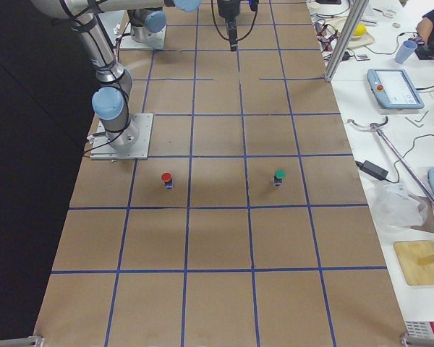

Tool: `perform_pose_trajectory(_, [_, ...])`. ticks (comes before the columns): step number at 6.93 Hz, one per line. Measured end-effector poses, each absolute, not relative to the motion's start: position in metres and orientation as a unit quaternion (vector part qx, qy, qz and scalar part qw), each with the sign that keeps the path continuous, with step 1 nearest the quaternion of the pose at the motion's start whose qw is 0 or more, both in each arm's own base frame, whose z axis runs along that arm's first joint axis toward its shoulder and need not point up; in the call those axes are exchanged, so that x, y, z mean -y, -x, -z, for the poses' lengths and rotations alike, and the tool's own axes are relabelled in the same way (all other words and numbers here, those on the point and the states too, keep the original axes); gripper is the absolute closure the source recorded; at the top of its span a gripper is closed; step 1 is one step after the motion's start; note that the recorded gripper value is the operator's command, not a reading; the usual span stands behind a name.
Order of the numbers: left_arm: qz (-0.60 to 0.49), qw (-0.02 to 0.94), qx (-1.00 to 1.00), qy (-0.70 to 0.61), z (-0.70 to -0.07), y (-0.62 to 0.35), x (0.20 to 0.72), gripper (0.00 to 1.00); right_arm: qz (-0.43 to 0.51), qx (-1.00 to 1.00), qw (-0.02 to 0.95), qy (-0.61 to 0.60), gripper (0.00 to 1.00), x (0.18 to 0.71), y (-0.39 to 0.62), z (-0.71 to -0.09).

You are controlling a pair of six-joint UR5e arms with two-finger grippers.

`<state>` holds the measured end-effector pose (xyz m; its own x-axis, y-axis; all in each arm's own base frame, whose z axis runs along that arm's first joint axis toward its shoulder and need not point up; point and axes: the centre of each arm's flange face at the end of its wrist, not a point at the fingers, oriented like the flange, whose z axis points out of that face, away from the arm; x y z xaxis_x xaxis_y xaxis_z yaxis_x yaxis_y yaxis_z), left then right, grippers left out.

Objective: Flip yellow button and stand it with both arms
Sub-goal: 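Lower the left gripper and close it on the yellow button's base, then lift the yellow button with the left gripper and carry it toward the table center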

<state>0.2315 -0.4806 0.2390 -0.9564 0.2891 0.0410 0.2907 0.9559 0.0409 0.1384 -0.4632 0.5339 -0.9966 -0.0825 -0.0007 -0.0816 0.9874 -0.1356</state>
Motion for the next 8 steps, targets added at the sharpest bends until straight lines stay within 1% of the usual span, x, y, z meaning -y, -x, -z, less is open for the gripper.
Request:
perform_pose_trajectory(1, [0.022, 0.017, 0.989, 0.147, -0.235, -0.233, 0.482, 0.11, 0.067, -0.997, 0.003, 0.041, 0.00, 0.463, -0.138, -0.534])
perform_pose_trajectory(2, [0.022, 0.017, 0.989, 0.148, -0.229, -0.234, 0.484, 0.37, 0.067, -0.997, 0.003, 0.041, 0.00, 0.463, -0.138, -0.534])
perform_pose_trajectory(3, [0.023, 0.019, 0.988, 0.149, -0.223, -0.235, 0.485, 0.66, 0.067, -0.997, 0.003, 0.041, 0.00, 0.463, -0.138, -0.534])
perform_pose_trajectory(4, [0.026, 0.022, 0.988, 0.151, -0.218, -0.235, 0.485, 0.81, 0.066, -0.997, 0.003, 0.041, 0.00, 0.463, -0.138, -0.533])
perform_pose_trajectory(5, [0.026, 0.023, 0.988, 0.152, -0.217, -0.236, 0.486, 0.90, 0.066, -0.997, 0.003, 0.041, 0.00, 0.463, -0.138, -0.533])
perform_pose_trajectory(8, [0.021, 0.020, 0.989, 0.144, -0.237, -0.229, 0.485, 0.91, 0.067, -0.997, 0.003, 0.041, 0.00, 0.463, -0.138, -0.534])
